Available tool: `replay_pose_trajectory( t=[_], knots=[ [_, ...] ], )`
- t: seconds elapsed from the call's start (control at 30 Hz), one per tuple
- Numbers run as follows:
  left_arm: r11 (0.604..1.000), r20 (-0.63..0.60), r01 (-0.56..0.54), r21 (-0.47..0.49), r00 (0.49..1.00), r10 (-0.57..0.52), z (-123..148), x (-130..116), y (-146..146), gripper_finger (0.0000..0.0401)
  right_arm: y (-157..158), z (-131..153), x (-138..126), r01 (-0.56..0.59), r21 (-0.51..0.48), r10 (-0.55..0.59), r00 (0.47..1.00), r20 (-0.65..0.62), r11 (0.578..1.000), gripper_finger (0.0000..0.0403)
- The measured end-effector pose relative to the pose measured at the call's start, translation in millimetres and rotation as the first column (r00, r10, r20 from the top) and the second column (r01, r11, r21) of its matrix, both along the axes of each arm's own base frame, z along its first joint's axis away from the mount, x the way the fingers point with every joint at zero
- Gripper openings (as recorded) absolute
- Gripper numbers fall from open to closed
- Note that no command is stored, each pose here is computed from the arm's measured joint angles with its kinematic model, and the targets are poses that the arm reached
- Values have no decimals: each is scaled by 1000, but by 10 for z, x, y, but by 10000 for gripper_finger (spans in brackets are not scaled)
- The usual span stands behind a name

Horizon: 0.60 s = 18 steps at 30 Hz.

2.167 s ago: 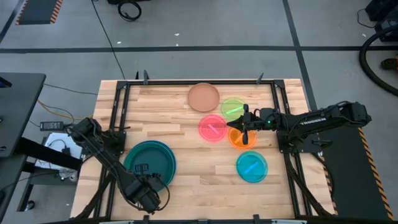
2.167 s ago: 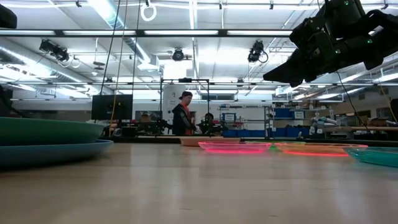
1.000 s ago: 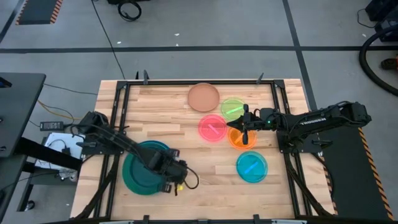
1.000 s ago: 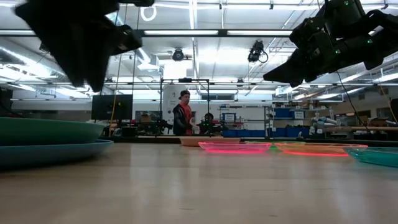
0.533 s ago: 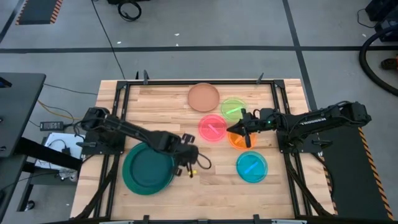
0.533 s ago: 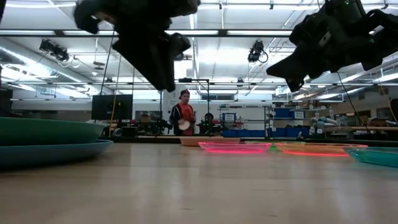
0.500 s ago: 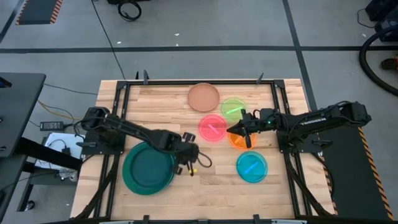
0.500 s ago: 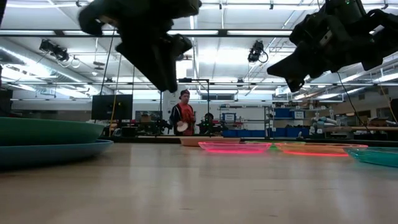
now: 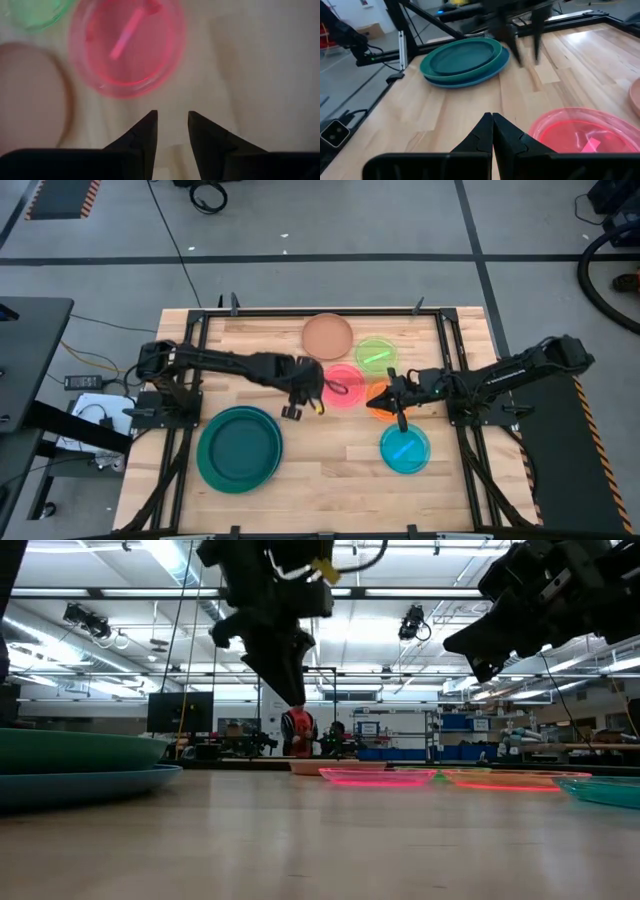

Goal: Stack plastic plates
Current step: Stack the orange plate on top of the dark green plate

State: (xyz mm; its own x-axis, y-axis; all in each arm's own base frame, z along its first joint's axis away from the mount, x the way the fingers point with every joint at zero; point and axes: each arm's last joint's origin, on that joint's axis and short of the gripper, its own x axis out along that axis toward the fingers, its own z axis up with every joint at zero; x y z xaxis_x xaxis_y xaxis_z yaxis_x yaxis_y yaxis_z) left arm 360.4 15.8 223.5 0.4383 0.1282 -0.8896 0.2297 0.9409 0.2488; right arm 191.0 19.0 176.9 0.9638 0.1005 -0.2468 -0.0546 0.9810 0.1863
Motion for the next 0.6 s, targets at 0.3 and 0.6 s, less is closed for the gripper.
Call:
replay_pose_trajectory(
  t=[0.3, 0.6],
  knots=[
    [998, 38, -59, 33, 998, 57, -27, 31, 446, 117, 125, -26, -25, 11, -16, -11, 1000, -26, 1000, 11],
    [994, -58, -87, 62, 994, 91, -366, 43, 897, 117, 202, -62, -53, 37, -34, -39, 997, -60, 999, 11]
  ],
)
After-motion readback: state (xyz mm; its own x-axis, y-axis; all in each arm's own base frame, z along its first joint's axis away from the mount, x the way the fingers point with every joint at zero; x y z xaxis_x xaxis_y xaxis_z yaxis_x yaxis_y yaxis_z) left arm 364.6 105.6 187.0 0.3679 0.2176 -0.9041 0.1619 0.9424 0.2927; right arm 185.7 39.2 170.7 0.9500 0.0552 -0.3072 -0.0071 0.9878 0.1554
